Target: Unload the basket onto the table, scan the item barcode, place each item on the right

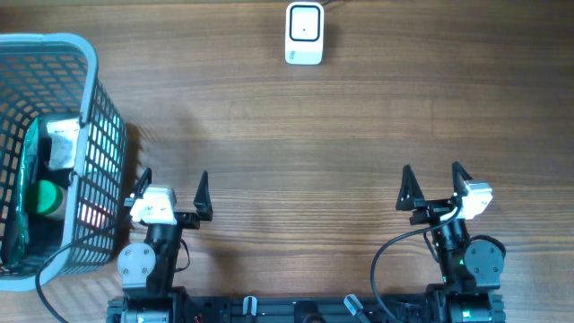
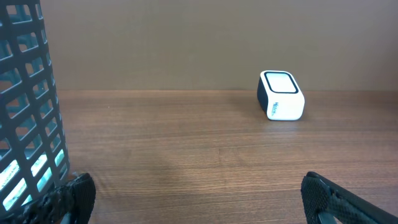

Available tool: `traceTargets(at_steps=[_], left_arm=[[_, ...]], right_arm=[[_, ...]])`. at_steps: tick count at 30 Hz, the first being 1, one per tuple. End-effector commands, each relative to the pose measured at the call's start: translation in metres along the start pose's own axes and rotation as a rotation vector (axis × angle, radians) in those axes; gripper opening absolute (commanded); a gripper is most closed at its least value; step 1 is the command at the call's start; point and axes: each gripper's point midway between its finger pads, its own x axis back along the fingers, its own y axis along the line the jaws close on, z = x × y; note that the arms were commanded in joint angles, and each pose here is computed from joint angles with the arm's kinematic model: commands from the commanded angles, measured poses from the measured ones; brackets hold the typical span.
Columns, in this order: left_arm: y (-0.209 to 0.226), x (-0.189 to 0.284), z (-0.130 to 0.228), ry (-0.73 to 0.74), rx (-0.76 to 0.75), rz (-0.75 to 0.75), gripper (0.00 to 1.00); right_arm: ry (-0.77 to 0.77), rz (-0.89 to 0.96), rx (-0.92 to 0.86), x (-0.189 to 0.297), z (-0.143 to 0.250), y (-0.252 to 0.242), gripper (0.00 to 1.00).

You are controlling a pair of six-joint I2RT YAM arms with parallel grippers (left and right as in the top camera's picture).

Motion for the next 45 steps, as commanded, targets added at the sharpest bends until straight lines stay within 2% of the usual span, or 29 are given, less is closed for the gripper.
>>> traceTargets(at_steps=[1,45], left_arm=[[0.0007,-0.0003,0.0025,0.000,-0.019,0.000,1.00],[0.0008,-0.0003,0.0025,0.000,-0.019,0.000,1.00]], right_arm=[[-0.012,0.007,0.012,0.0004,-0.0023,-0.0008,1.00],[-0.012,0.007,0.012,0.0004,-0.0023,-0.0008,1.00]])
